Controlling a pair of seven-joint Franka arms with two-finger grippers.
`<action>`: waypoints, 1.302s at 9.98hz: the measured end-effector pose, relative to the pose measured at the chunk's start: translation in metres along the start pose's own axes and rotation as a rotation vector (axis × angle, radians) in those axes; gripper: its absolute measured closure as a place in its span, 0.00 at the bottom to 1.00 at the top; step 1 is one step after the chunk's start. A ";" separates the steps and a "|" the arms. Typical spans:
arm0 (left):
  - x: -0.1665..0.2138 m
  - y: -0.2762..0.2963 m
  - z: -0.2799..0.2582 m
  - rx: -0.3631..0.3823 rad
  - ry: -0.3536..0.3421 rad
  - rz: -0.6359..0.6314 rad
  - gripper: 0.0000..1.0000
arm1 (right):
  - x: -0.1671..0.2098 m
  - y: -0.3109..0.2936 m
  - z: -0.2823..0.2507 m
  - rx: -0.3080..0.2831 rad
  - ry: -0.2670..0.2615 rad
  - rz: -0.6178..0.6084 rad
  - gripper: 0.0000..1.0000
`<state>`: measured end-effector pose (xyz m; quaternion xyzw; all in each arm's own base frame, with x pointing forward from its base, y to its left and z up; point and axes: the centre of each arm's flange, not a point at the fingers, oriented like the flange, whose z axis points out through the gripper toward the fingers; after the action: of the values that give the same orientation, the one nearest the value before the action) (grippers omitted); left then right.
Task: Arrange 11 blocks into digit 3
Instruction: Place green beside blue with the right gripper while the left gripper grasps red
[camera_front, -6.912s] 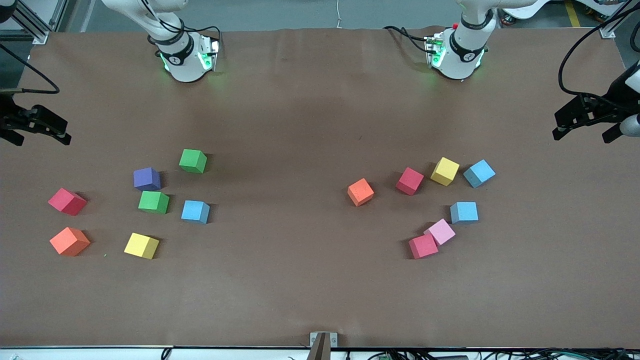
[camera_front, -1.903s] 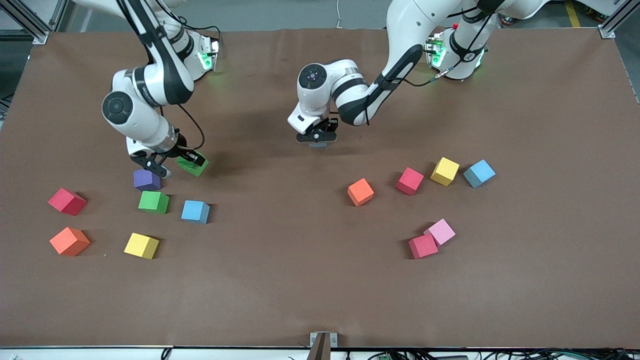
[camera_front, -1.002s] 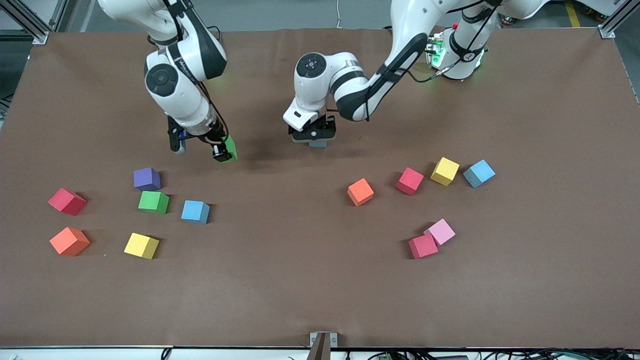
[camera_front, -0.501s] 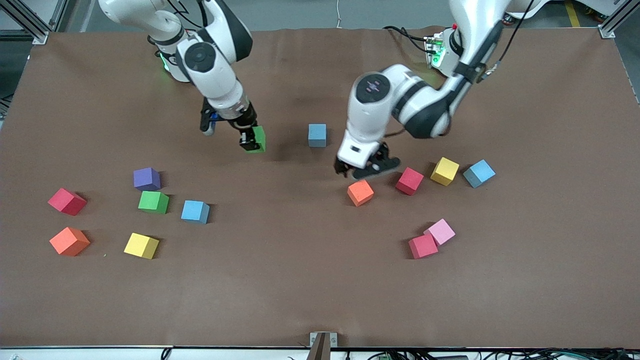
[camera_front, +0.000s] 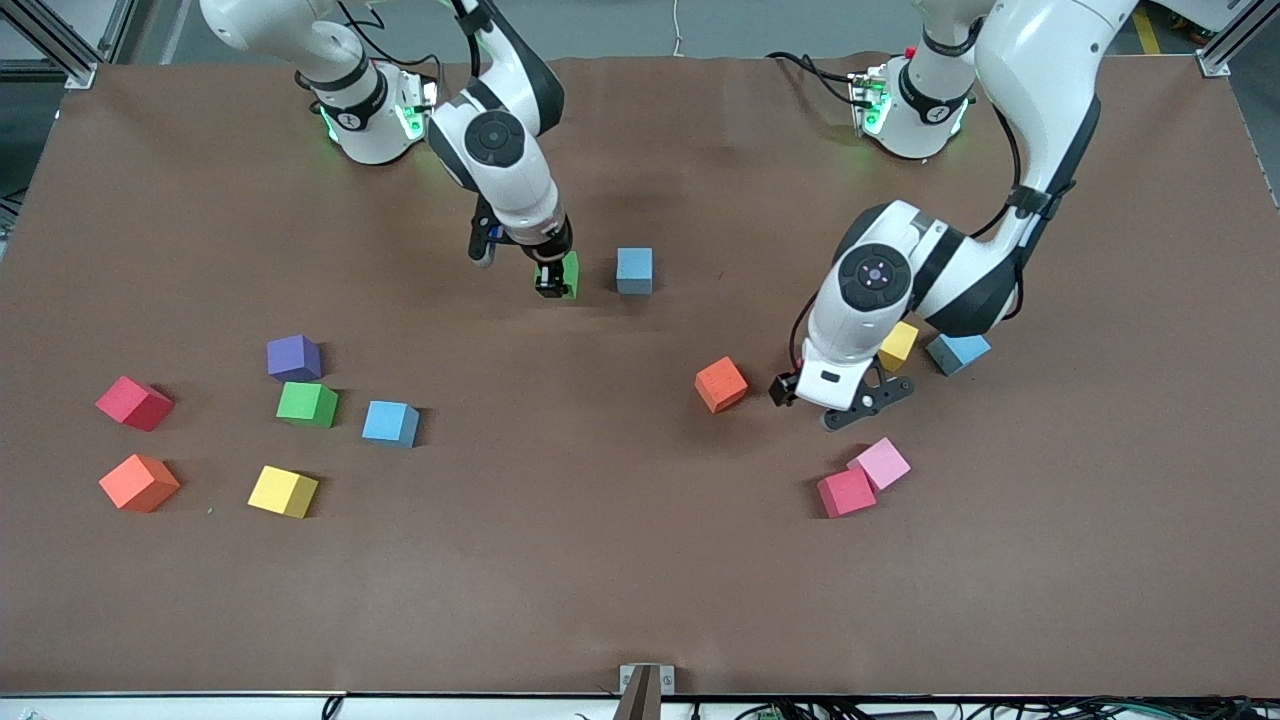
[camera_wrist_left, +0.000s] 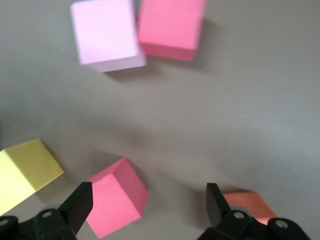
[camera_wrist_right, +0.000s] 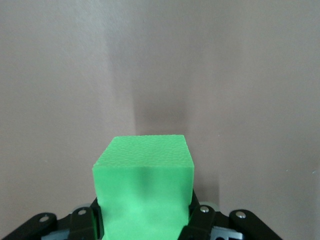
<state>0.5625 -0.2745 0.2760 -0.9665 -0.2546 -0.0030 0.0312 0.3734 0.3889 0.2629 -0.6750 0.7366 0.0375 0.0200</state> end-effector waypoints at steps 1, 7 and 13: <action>0.001 -0.011 0.012 0.022 -0.015 -0.073 0.00 | -0.005 0.004 0.004 0.001 -0.001 0.007 0.41; -0.009 -0.037 0.043 -0.054 -0.016 -0.386 0.00 | -0.034 0.038 0.040 0.027 -0.026 0.027 0.41; -0.035 -0.062 0.054 -0.037 -0.012 -0.404 0.00 | -0.047 0.058 0.053 0.033 -0.034 -0.013 0.41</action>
<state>0.5009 -0.2349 0.2248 -0.8963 -0.4433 -0.0081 0.0105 0.3183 0.4448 0.2152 -0.6787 0.7322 0.0364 0.0439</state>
